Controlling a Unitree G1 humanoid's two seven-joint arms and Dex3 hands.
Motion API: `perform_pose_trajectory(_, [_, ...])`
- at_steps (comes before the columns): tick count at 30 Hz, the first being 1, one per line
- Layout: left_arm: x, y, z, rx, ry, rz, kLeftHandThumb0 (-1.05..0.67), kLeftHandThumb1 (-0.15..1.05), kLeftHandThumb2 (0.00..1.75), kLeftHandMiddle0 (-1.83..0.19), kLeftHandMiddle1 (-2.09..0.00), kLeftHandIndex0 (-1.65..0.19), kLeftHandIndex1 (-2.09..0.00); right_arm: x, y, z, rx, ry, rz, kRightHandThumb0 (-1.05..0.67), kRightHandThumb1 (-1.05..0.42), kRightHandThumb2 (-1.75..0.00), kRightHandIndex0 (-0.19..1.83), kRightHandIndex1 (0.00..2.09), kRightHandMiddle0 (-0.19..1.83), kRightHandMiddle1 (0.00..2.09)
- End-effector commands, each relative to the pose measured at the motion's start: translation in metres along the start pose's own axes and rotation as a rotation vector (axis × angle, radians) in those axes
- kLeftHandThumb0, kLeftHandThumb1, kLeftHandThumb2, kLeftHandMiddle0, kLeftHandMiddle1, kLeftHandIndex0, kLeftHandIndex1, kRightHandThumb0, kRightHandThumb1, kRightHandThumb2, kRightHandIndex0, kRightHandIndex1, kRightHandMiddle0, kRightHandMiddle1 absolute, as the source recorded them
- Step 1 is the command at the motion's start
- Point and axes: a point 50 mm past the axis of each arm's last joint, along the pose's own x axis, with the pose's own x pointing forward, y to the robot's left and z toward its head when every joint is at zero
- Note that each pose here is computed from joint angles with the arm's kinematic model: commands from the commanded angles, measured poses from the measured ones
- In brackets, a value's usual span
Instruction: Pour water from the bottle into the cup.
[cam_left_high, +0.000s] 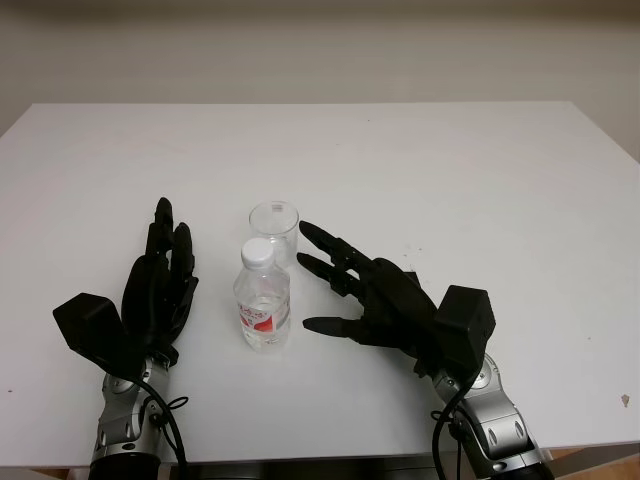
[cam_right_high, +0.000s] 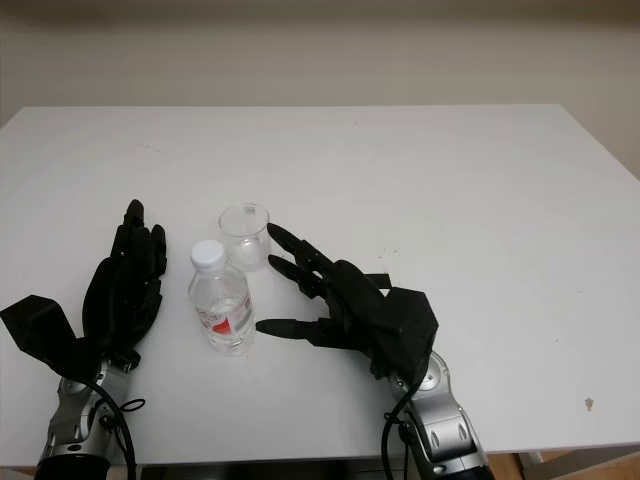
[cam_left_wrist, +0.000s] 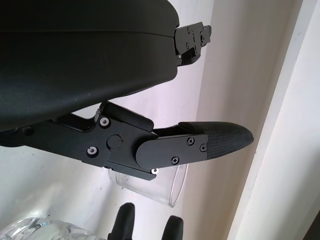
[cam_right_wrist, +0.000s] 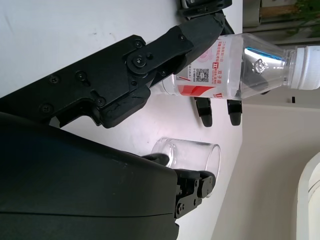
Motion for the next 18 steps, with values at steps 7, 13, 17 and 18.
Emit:
perform_pose_trajectory(7, [-0.0076, 0.0022, -0.0139, -0.018, 0.053, 0.016, -0.73, 1.05, 0.5, 0.19, -0.04, 0.19, -0.05, -0.0027, -0.009, 0.0041, -0.06, -0.023, -0.021, -0.84, -0.82, -0.06, 0.08, 1.12, -0.07, 1.14])
perform_pose_trajectory(13, [-0.0072, 0.0022, -0.0137, -0.014, 0.052, 0.014, -0.74, 1.05, 0.49, 0.19, -0.04, 0.18, -0.05, -0.0046, -0.01, 0.0033, -0.076, -0.011, -0.026, -0.83, -0.82, -0.05, 0.08, 1.16, -0.06, 1.15])
perform_pose_trajectory(17, [-0.0071, 0.0018, -0.0136, -0.012, 0.053, 0.016, -0.74, 1.05, 0.49, 0.19, -0.04, 0.18, -0.05, -0.0019, -0.0064, 0.0027, -0.065, -0.009, -0.013, -0.82, -0.81, -0.05, 0.07, 1.16, -0.06, 1.13])
perform_pose_trajectory(18, [-0.0072, 0.0018, -0.0136, -0.01, 0.054, 0.017, -0.74, 1.05, 0.49, 0.19, -0.04, 0.18, -0.06, -0.0012, -0.0056, 0.0026, -0.067, -0.009, -0.01, -0.81, -0.81, -0.05, 0.07, 1.16, -0.06, 1.13])
